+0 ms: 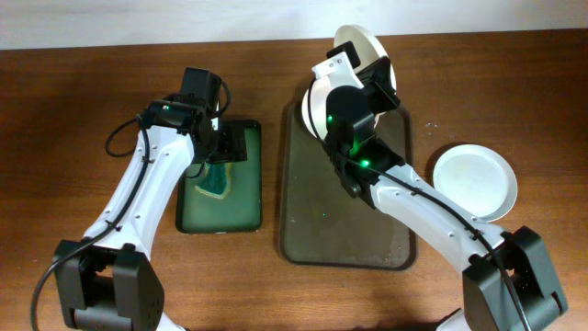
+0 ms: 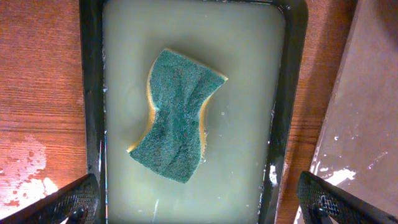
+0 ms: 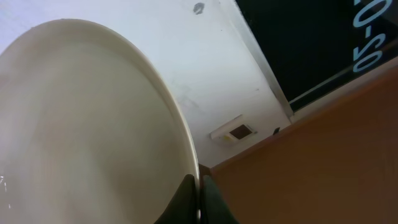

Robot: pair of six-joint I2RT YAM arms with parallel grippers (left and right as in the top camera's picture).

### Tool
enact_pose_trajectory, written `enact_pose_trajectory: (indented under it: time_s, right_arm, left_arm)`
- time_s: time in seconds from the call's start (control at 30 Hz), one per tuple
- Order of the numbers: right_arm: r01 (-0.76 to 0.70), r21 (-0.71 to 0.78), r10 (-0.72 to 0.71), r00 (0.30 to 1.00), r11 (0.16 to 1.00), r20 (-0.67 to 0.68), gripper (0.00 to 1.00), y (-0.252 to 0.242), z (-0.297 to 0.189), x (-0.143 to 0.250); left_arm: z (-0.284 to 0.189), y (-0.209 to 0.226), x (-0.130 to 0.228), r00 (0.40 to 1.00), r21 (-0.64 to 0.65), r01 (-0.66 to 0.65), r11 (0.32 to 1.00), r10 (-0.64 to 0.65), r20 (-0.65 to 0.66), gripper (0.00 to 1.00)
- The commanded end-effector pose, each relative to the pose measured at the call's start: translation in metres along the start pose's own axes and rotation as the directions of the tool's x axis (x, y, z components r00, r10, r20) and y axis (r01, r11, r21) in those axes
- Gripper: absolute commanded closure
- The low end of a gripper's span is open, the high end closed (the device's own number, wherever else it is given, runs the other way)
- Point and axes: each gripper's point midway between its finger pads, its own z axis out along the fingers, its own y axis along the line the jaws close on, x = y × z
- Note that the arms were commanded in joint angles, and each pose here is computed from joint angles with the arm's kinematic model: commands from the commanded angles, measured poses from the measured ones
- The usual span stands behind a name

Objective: Clean dirty plates on tray and stack at the side
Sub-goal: 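Lift the plate and stack it on the side plate with the right gripper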

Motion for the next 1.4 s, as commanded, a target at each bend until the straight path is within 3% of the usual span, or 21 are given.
enact_pose_trajectory:
  time_s: [0.0, 0.3, 0.4, 0.5, 0.57, 0.63, 0.67, 0.7, 0.77, 0.83, 0.87, 0.9, 0.93, 1.0, 1.07, 1.1, 1.13, 1.2, 1.23, 1.3, 1.37]
  right_arm:
    - [-0.086, 0.046, 0.085, 0.996, 0.995, 0.018, 0.96, -0.035, -0.012, -0.013]
    - [-0.121, 0.029, 0.119, 0.991, 0.992, 0.058, 0.96, -0.038, -0.045, -0.033]
    - [-0.204, 0.027, 0.201, 0.976, 0.978, 0.086, 0.96, -0.058, -0.066, -0.042]
    - [-0.253, 0.114, 0.255, 0.967, 0.961, -0.007, 0.96, -0.088, -0.073, -0.018]
    - [-0.225, 0.084, 0.231, 0.971, 0.971, -0.062, 0.96, -0.081, -0.07, 0.003]
    - [-0.277, -0.128, 0.259, 0.956, 0.952, -0.139, 0.96, -0.051, -0.058, 0.036]
    - [-0.375, -0.364, 0.301, 0.922, 0.853, -0.245, 0.96, -0.022, -0.059, 0.057]
    - [-0.461, -0.463, 0.329, 0.881, 0.757, -0.34, 0.96, -0.013, -0.06, 0.073]
    - [-0.686, -0.434, 0.424, 0.713, 0.584, -0.558, 0.96, -0.027, -0.047, 0.117]
    - [-0.808, -0.325, 0.465, 0.56, 0.492, -0.686, 0.96, -0.046, -0.029, 0.163]
    - [-0.869, -0.212, 0.487, 0.435, 0.447, -0.757, 0.96, -0.057, -0.016, 0.201]
    - [-0.899, -0.113, 0.502, 0.336, 0.423, -0.797, 0.96, -0.064, -0.006, 0.232]
    - [-0.926, 0.082, 0.532, 0.137, 0.368, -0.836, 0.96, -0.072, 0.008, 0.287]
    - [-0.898, 0.348, 0.55, -0.154, 0.269, -0.821, 0.96, -0.072, 0.018, 0.362]
    - [-0.855, 0.474, 0.5, -0.323, 0.208, -0.803, 0.96, -0.058, 0.016, 0.416]
    - [-0.843, 0.497, 0.487, -0.352, 0.207, -0.799, 0.96, -0.054, 0.015, 0.428]
    - [-0.837, 0.505, 0.475, -0.364, 0.212, -0.801, 0.96, -0.049, 0.014, 0.436]
    - [-0.86, 0.476, 0.476, -0.346, 0.183, -0.809, 0.44, -0.049, 0.02, 0.426]
    - [-0.884, 0.44, 0.48, -0.321, 0.157, -0.816, 0.39, -0.052, 0.025, 0.412]
    - [-0.98, 0.179, 0.474, -0.117, 0.087, -0.873, 0.4, -0.06, 0.038, 0.344]
    - [-0.99, -0.082, 0.461, 0.124, 0.111, -0.879, 0.43, -0.054, 0.03, 0.261]
  left_arm:
    - [-0.007, -0.004, -0.005, 1.0, 0.015, -0.004, 1.0, 0.004, 0.022, 0.0]
    - [-0.007, -0.003, -0.005, 1.0, 0.014, -0.002, 1.0, 0.002, 0.022, 0.01]
    - [-0.007, -0.003, -0.005, 1.0, 0.014, -0.002, 1.0, 0.001, 0.022, 0.01]
    - [-0.007, -0.003, -0.005, 1.0, 0.014, -0.002, 1.0, 0.001, 0.022, 0.01]
    - [-0.007, -0.003, -0.005, 1.0, 0.014, -0.001, 1.0, 0.001, 0.022, 0.01]
    - [-0.007, -0.003, -0.005, 1.0, 0.014, -0.002, 1.0, 0.001, 0.022, 0.01]
    - [-0.007, -0.003, -0.005, 1.0, 0.014, -0.002, 1.0, 0.001, 0.022, 0.01]
    - [-0.007, -0.003, -0.005, 1.0, 0.014, -0.002, 1.0, 0.001, 0.022, 0.01]
    - [-0.007, -0.003, -0.005, 1.0, 0.014, -0.002, 1.0, 0.001, 0.022, 0.01]
    - [-0.007, -0.003, -0.005, 1.0, 0.014, -0.002, 1.0, 0.001, 0.022, 0.01]
    - [-0.007, -0.003, -0.005, 1.0, 0.014, -0.002, 1.0, 0.001, 0.022, 0.01]
    - [-0.007, -0.003, -0.005, 1.0, 0.014, -0.002, 1.0, 0.001, 0.022, 0.01]
    - [-0.007, -0.003, -0.005, 1.0, 0.014, -0.002, 1.0, 0.001, 0.022, 0.01]
    - [-0.007, -0.003, -0.005, 1.0, 0.014, -0.002, 1.0, 0.001, 0.022, 0.01]
    - [-0.007, -0.003, -0.005, 1.0, 0.014, -0.002, 1.0, 0.001, 0.022, 0.01]
    - [-0.007, -0.003, -0.005, 1.0, 0.014, -0.002, 1.0, 0.001, 0.022, 0.01]
    - [-0.007, -0.003, -0.005, 1.0, 0.014, -0.002, 1.0, 0.001, 0.022, 0.01]
    - [-0.007, -0.003, -0.005, 1.0, 0.014, -0.002, 1.0, 0.001, 0.022, 0.0]
    - [-0.007, -0.003, -0.005, 1.0, 0.014, -0.002, 1.0, 0.001, 0.022, 0.01]
    - [-0.007, -0.003, -0.005, 1.0, 0.014, -0.002, 1.0, 0.001, 0.022, 0.01]
    - [-0.007, -0.003, -0.005, 1.0, 0.014, -0.002, 1.0, 0.001, 0.022, 0.01]
